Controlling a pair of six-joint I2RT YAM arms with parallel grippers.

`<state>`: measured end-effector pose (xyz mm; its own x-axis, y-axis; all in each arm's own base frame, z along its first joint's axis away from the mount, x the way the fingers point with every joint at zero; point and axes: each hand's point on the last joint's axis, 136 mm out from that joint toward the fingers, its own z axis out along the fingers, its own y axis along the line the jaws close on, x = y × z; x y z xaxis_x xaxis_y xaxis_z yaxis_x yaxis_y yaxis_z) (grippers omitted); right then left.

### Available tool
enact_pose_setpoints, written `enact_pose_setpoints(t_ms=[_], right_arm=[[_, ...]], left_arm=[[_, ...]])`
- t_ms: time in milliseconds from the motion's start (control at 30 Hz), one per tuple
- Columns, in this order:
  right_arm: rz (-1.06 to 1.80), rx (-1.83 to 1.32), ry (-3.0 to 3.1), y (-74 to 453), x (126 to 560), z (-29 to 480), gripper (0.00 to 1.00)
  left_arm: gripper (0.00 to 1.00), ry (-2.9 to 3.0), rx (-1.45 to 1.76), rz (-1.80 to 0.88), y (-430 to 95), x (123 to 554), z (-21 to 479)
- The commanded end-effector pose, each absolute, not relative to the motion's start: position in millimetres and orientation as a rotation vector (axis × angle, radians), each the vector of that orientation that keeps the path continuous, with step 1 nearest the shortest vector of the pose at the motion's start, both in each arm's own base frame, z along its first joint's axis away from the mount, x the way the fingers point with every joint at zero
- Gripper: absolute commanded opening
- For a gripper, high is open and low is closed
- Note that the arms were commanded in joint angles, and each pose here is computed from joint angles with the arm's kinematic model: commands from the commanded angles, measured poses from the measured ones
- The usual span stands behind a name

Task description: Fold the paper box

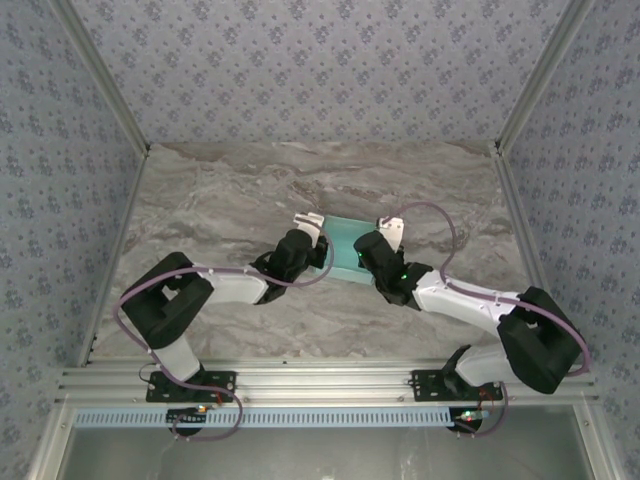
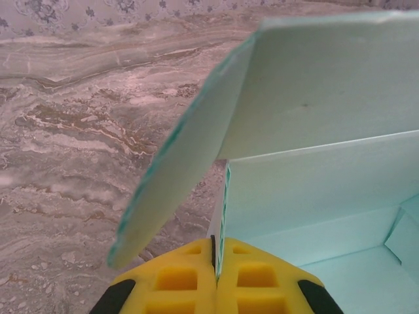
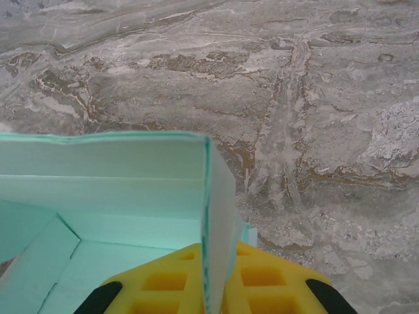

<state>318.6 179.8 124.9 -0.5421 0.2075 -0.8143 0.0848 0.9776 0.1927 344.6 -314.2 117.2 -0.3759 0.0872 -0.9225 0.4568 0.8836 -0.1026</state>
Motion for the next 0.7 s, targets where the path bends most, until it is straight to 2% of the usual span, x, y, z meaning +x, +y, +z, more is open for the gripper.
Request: enact_pose_setpoints(t_ms=[0, 300, 600, 667], right_arm=[[0.298, 0.243, 2.127, 202, 319, 130, 0.13], [0.317, 0.262, 2.178, 189, 305, 107, 0.13], [0.417, 0.24, 2.225, 181, 282, 119, 0.3], [0.446, 0.261, 2.243, 174, 274, 123, 0.37]], left_arm=[[0.0, 1.83, 0.449, -0.529, -343, 334, 139], [0.0, 1.707, 0.504, -0.461, -350, 345, 125], [0.0, 1.713, 0.518, -0.446, -344, 340, 104], [0.0, 1.72, 0.531, -0.441, -345, 340, 97]])
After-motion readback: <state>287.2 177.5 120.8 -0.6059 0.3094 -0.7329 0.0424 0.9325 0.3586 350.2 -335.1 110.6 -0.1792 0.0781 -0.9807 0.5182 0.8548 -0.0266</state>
